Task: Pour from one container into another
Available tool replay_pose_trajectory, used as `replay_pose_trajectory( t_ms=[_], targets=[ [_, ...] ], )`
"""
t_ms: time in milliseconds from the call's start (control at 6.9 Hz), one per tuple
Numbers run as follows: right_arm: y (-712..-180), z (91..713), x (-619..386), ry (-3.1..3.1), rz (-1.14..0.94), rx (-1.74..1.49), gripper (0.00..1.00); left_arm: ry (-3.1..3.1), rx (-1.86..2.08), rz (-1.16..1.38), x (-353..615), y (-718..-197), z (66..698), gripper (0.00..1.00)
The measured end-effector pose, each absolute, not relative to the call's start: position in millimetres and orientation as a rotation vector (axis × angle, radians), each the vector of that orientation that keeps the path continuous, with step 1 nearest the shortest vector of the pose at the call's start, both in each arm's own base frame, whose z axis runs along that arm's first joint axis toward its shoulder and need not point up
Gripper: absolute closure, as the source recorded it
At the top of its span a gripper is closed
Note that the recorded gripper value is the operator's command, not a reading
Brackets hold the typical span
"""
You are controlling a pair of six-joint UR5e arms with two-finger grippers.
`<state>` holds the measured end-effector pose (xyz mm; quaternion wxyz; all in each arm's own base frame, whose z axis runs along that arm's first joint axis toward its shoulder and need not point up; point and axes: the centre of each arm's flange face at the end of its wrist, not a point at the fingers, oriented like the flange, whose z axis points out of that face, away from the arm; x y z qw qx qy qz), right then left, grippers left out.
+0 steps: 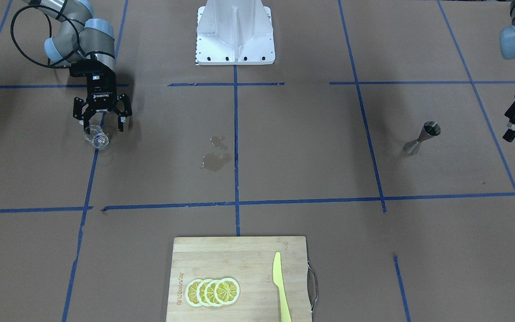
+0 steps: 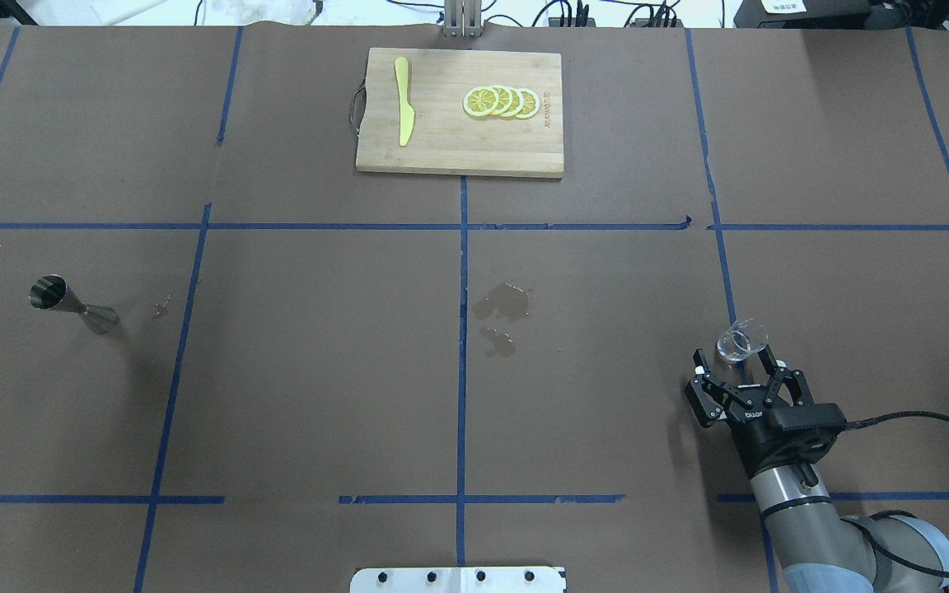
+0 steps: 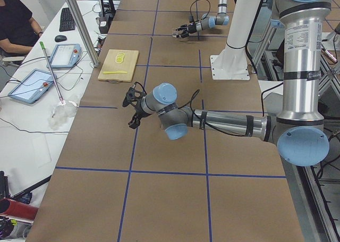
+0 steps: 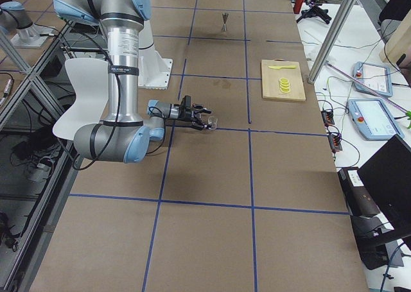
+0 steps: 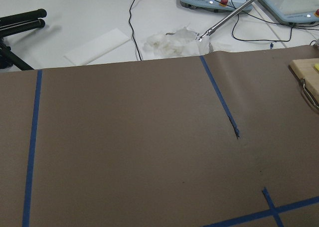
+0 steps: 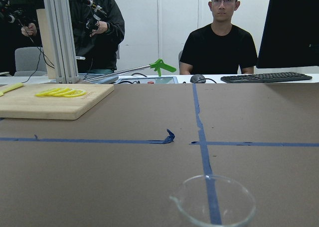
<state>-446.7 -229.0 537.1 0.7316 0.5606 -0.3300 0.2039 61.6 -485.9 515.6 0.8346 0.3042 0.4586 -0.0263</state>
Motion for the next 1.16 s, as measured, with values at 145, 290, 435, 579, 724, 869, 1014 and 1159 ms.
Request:
replay_pose_trajectory(
  t_ms=[145, 290, 435, 579, 724, 869, 1014, 1159],
  targets=[
    [-216, 539, -445, -0.751, 0.446, 1.238, 0.00, 0.984, 0.626, -0.048, 62, -484, 517, 0.00],
    [-202, 543, -440, -0.779, 0.442, 1.236, 0.00, 0.988, 0.617, -0.046, 62, -483, 518, 0.00],
    [-192, 551, -429, -0.808, 0.439, 1.230, 0.00, 0.989, 0.613, -0.045, 62, -483, 520, 0.00],
    [-184, 561, -414, -0.837, 0.438, 1.220, 0.00, 0.988, 0.606, -0.046, 63, -483, 523, 0.00],
    [-182, 574, -394, -0.854, 0.434, 1.211, 0.00, 0.983, 0.589, -0.051, 64, -484, 527, 0.00],
    [-183, 590, -368, -0.861, 0.420, 1.197, 0.00, 0.974, 0.547, -0.061, 68, -489, 531, 0.00],
    [-187, 604, -341, -0.864, 0.393, 1.177, 0.00, 0.964, 0.503, -0.065, 70, -495, 533, 0.00],
    [-193, 614, -318, -0.862, 0.368, 1.159, 0.00, 0.951, 0.474, -0.055, 71, -498, 539, 0.00]
  ],
)
